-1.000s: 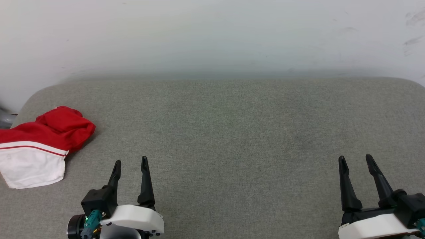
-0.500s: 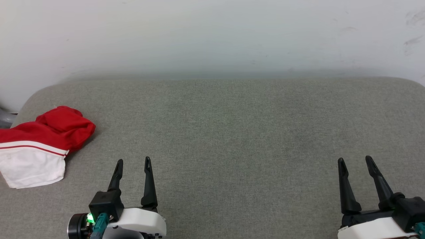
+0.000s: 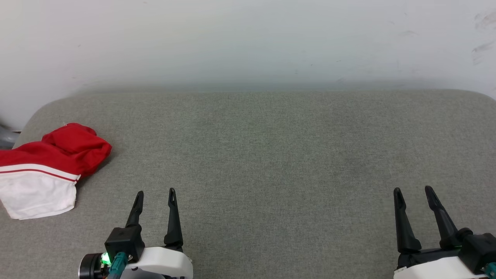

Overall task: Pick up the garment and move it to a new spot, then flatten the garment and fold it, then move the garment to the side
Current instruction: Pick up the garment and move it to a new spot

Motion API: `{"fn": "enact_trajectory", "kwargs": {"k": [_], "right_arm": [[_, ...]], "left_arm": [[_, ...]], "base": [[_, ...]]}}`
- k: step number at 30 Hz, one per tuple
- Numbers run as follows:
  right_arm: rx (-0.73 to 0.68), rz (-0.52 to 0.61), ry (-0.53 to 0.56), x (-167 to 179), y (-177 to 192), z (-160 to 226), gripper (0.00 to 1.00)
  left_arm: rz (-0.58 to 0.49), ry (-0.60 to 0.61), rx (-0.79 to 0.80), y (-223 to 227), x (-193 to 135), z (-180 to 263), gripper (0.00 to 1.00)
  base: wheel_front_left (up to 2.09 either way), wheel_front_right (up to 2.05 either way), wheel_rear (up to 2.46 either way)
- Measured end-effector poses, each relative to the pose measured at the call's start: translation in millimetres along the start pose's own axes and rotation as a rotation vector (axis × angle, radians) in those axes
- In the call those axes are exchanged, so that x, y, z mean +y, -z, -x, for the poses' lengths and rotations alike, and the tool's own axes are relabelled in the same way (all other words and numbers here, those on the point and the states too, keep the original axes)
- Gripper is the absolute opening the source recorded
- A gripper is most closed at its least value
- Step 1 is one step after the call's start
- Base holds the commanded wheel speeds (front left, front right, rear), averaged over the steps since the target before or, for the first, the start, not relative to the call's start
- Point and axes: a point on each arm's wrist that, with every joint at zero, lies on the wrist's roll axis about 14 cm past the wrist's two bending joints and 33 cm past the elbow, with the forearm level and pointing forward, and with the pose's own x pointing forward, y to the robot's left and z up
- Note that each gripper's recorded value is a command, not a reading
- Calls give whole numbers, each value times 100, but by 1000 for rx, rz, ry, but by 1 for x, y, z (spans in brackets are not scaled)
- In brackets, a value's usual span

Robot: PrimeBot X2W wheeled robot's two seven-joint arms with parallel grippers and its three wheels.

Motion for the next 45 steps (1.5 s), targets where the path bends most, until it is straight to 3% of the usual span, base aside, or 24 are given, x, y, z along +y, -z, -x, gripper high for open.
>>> {"fn": "enact_trajectory", "kwargs": {"k": [25, 45], "right_arm": [[25, -19, -10, 4, 9, -1, 100], [72, -27, -242, 78, 30, -29, 100]], "left_arm": [[0, -25, 24, 7, 7, 4, 100], [-32, -265, 9, -3, 83, 42, 100]], "base": [[0, 0, 0], [0, 0, 0]]}}
